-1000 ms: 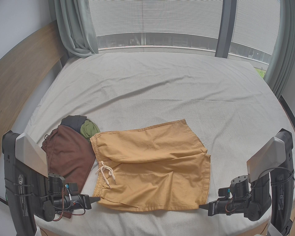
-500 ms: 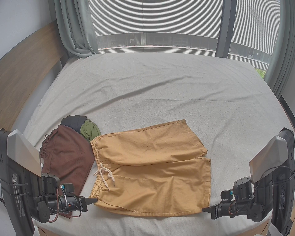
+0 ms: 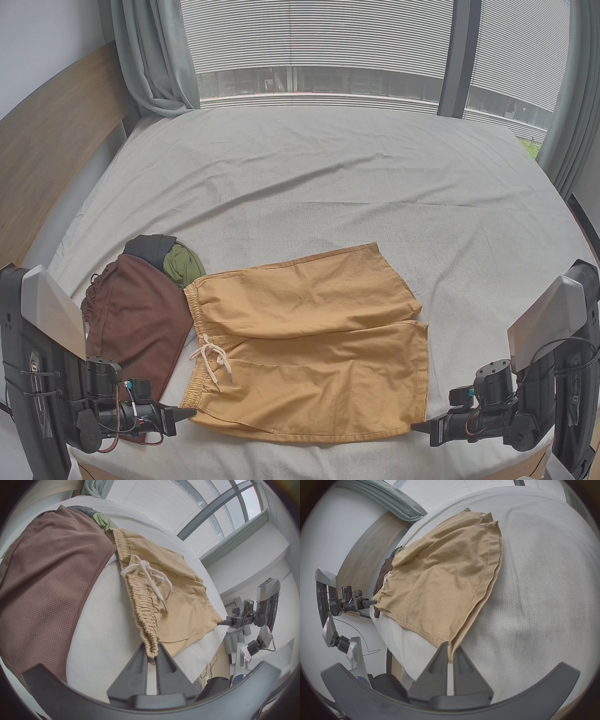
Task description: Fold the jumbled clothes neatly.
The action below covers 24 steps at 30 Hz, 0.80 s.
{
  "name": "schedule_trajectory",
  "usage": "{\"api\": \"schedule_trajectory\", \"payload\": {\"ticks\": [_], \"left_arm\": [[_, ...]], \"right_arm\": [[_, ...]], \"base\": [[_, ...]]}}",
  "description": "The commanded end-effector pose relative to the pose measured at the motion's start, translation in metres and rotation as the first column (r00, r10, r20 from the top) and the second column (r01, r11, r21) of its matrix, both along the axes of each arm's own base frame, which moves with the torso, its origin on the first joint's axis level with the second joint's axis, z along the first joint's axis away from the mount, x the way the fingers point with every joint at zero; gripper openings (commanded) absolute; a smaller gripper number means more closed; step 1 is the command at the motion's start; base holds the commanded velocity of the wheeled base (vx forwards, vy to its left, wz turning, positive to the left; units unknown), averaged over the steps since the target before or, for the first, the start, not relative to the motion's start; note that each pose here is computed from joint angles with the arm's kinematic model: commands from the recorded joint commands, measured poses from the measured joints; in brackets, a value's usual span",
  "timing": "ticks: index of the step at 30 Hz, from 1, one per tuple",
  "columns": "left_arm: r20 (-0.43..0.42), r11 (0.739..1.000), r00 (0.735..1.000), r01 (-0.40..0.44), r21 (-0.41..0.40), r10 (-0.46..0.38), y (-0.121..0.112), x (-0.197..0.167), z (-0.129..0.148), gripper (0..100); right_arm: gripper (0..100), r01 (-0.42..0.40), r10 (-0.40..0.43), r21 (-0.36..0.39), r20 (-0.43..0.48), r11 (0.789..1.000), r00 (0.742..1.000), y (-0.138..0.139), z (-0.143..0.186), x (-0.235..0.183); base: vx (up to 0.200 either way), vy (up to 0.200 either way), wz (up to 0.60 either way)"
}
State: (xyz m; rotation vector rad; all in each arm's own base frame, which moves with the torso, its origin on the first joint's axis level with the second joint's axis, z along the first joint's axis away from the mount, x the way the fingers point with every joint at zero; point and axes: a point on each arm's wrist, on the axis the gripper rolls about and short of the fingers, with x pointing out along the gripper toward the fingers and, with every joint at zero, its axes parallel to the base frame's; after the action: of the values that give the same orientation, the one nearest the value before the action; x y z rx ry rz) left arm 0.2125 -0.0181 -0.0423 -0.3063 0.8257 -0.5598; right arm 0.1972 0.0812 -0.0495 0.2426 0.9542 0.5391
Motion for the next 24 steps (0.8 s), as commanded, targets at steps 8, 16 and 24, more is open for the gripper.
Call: {"api": "schedule_trajectory", "payload": {"ticks": [8,16,24], "left_arm": [[0.101,0.998,0.994,0.036,-0.056,-0.031,0.002,0.002,0.023,0],[0.183,0.996,0.983,0.023,-0.081,-0.008,0.002,0.014,0.039,0],[0.247,0.992,0.969,0.004,-0.128,0.028,0.002,0.031,0.052,0]], "right_arm": [[0,-0.022,0.015,0.06,0.108,0.998,0.994,0.0,0.029,0.001],[0,-0.029,0.011,0.089,0.196,0.996,0.981,0.0,0.049,0.002],[0,-0.03,-0.011,0.129,0.308,0.991,0.951,0.002,0.067,0.015]], "base": [[0.0,0.0,0.0],[0.0,0.0,0.0],[0.0,0.0,0.0]]}}
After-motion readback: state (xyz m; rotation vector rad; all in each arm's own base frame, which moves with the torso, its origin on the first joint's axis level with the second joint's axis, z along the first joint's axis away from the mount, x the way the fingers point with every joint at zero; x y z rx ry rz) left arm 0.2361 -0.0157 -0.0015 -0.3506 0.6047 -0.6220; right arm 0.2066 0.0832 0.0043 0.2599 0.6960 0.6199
